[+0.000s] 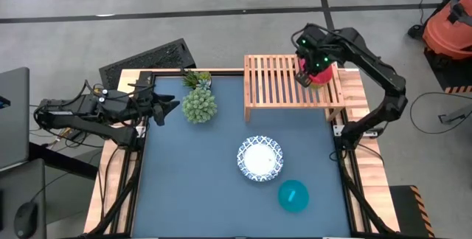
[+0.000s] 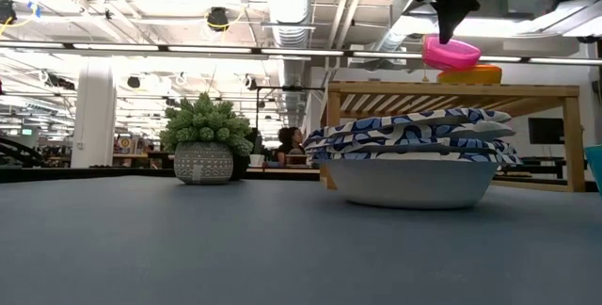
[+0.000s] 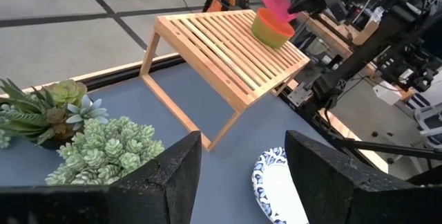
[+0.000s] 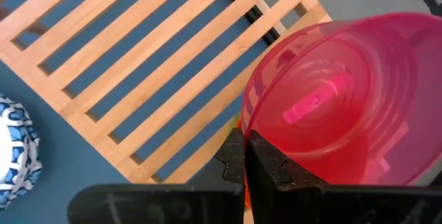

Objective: Place and stack bowls onto a shelf
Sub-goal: Stack the violet bowl on top of the red bowl on the shelf

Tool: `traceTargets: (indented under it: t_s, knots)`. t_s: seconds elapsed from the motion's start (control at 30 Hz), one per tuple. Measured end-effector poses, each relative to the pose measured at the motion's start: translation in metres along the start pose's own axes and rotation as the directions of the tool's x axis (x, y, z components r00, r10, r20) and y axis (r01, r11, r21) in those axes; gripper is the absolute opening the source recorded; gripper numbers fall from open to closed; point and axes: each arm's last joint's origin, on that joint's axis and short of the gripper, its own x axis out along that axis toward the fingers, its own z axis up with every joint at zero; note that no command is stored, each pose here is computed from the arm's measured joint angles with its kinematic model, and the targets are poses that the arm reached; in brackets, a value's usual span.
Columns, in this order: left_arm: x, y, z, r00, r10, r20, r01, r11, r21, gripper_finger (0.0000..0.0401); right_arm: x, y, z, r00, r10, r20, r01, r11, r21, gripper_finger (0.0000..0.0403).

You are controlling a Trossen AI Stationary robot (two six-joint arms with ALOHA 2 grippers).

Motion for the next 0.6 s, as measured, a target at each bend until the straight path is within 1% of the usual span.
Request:
traceTargets:
  t_s: [0.17, 0.3, 0.5, 0.6]
  knots:
    - [0.0, 0.0, 0.0, 1.0, 0.0, 0.0, 0.0, 1.0, -0.001, 0.0197, -0.002, 0.0, -0.001, 1.0, -0.004, 0.006, 0.004, 1.0, 0.026, 0.002]
    - [0.0, 0.0, 0.0, 1.0, 0.0, 0.0, 0.0, 1.0, -0.002, 0.0197, -0.013, -0.004, -0.01, 0.998, -0.036, 0.044, 0.034, 0.999, 0.038, 0.002]
    - [0.0, 0.0, 0.0, 1.0, 0.001, -0.001, -0.001, 1.0, 0.0, 0.0197, -0.046, -0.012, -0.04, 0.987, -0.032, 0.16, 0.01, 0.99, 0.142, 0.002]
    - [0.0, 0.0, 0.0, 1.0, 0.004, 0.0, -0.004, 1.0, 0.008, 0.0197, -0.058, -0.014, -0.054, 0.978, -0.028, 0.206, -0.009, 0.984, 0.177, 0.002]
